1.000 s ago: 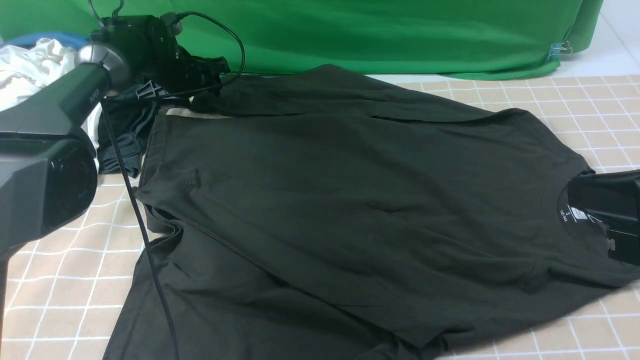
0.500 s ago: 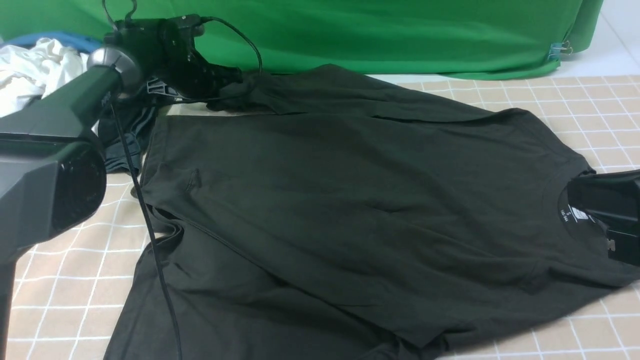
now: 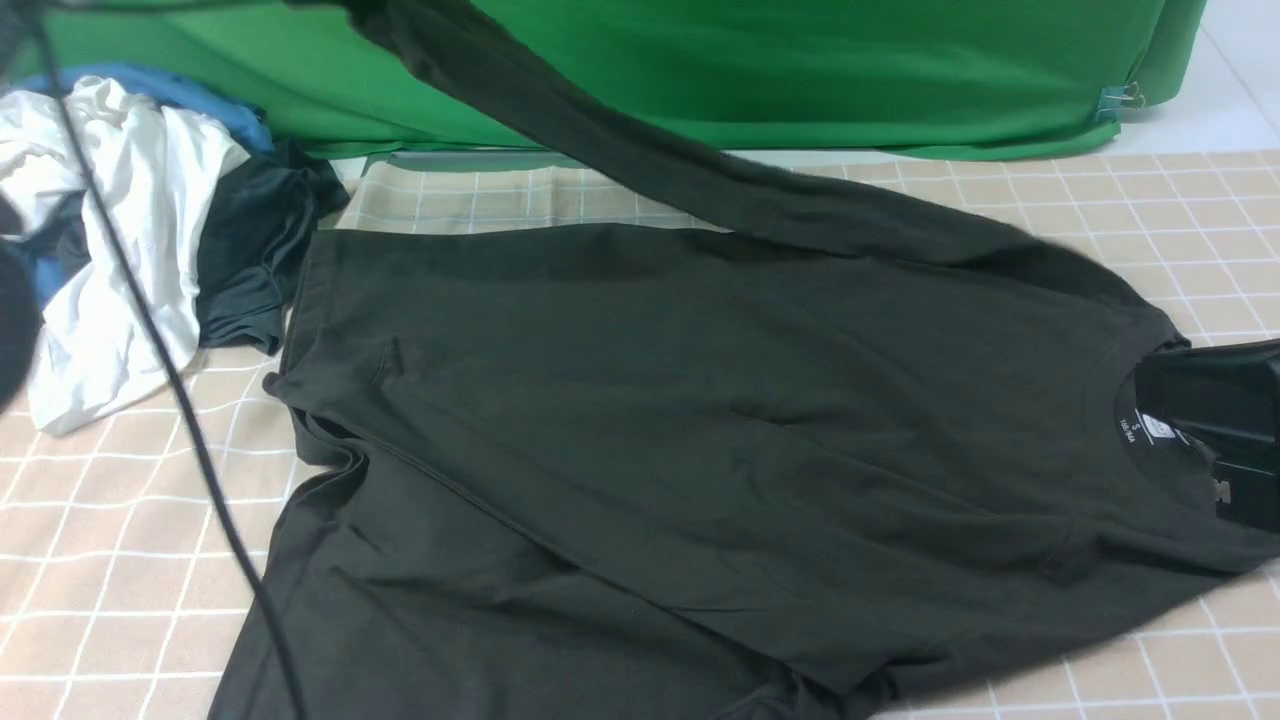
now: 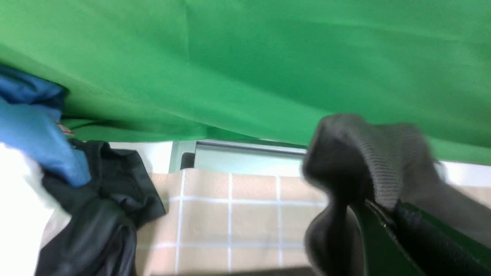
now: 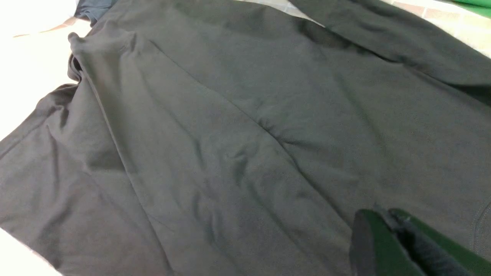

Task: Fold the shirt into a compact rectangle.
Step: 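Fold the left side of the dark shirt inward over its body with the left gripper, then grasp the near edge of the shirt at its hem and shoulder corners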

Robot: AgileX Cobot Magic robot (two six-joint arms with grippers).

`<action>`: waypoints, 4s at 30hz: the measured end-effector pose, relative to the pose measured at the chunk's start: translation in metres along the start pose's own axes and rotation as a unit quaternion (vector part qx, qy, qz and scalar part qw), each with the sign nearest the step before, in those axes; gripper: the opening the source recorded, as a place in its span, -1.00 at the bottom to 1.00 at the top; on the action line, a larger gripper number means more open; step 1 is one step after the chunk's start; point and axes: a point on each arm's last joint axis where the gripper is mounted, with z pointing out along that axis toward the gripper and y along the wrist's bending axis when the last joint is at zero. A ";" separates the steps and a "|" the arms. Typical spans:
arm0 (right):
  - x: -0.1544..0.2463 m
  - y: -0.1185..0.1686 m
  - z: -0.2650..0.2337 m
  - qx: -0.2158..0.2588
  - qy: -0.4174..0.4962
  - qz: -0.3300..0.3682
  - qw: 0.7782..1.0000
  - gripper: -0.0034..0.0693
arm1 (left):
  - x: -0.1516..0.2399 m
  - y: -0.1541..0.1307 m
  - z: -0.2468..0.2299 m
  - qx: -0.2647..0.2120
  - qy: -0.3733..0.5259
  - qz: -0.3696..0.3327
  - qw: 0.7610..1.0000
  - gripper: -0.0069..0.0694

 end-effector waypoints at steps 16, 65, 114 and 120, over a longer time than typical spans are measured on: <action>0.000 0.000 0.000 0.000 0.000 -0.012 1.000 -0.77 | 0.005 -0.028 -0.079 0.069 0.080 0.006 0.994 -0.77; -0.002 0.000 0.000 0.002 -0.011 -0.008 1.000 -0.71 | 0.271 0.005 -0.128 -0.107 0.392 -0.061 0.912 0.37; 0.056 0.012 0.115 -0.046 0.423 -0.189 0.885 0.46 | 0.314 0.017 -0.164 -0.103 0.361 -0.048 0.925 -0.77; 0.075 0.010 0.146 -0.042 0.433 -0.207 0.876 0.56 | 0.313 0.022 -0.165 -0.130 0.361 -0.033 0.923 -0.77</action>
